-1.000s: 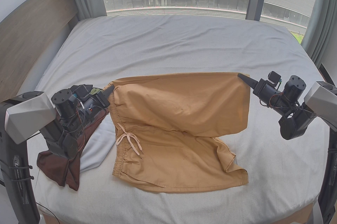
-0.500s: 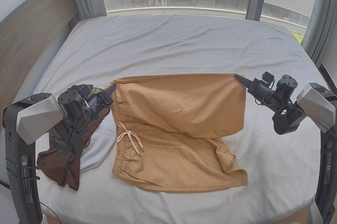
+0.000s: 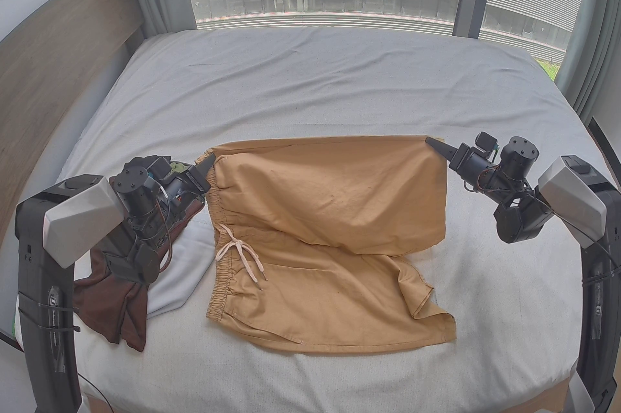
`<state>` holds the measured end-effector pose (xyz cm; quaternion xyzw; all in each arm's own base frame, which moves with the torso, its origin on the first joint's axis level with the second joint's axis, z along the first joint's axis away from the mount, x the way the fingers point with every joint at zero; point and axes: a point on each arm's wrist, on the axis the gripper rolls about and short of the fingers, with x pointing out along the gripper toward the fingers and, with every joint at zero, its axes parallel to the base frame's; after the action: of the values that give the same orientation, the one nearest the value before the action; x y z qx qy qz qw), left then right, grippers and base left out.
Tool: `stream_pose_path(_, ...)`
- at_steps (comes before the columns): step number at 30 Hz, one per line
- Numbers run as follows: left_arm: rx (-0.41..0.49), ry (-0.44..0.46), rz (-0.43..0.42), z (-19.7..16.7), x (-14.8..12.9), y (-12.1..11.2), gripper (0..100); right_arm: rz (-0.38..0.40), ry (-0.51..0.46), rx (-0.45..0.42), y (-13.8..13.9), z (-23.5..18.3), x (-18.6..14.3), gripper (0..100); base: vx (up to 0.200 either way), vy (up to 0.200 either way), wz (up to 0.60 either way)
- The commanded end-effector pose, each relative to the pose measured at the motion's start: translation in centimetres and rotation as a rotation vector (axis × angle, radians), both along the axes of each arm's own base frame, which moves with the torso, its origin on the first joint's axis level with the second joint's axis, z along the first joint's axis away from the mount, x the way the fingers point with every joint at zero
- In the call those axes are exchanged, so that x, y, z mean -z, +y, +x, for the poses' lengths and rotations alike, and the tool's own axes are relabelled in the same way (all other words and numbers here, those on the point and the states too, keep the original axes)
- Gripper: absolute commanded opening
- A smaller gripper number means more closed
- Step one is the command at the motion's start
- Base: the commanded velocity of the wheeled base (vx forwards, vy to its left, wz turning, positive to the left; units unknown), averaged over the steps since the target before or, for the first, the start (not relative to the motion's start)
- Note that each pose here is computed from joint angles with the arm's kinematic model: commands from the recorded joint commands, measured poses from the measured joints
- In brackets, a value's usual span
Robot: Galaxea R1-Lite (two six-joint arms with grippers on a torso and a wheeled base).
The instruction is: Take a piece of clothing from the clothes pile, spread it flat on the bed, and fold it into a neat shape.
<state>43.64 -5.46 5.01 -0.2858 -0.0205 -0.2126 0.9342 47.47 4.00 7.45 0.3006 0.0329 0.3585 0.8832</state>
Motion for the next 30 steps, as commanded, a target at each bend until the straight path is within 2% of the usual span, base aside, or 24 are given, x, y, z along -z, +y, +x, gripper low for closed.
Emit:
stream_pose_path(1, -0.008, 0.007, -0.001, 0.9, 1.4, 0.2, 0, -0.001, 0.008, 0.000, 0.0, 0.4, 0.3, 0, 0.000, 0.000, 0.00)
stream_pose_path(19, 0.005, 0.010, -0.039, 1.8, 2.0, 0.4, 0, -0.001, 0.004, 0.015, -0.7, 1.8, 1.6, 0, 0.000, 0.000, 0.00)
stream_pose_path(20, 0.005, 0.013, -0.039, 1.8, 2.1, 0.4, 100, 0.000, -0.003, 0.015, -0.7, 1.9, 1.5, 0, 0.000, 0.000, 0.00)
stream_pose_path(24, 0.005, 0.010, -0.039, 1.9, 2.1, 0.4, 100, 0.001, -0.012, 0.012, -0.4, 2.4, 1.9, 0, 0.000, 0.000, 0.00)
stream_pose_path(25, 0.004, 0.002, -0.040, 2.0, 1.9, 0.4, 100, 0.001, -0.024, 0.012, -0.3, 2.5, 1.7, 100, 0.000, 0.000, 0.00)
stream_pose_path(30, -0.006, -0.006, -0.046, 2.5, 1.5, 0.4, 100, -0.001, 0.003, 0.048, -0.3, 2.9, 2.3, 100, 0.000, 0.000, 0.00)
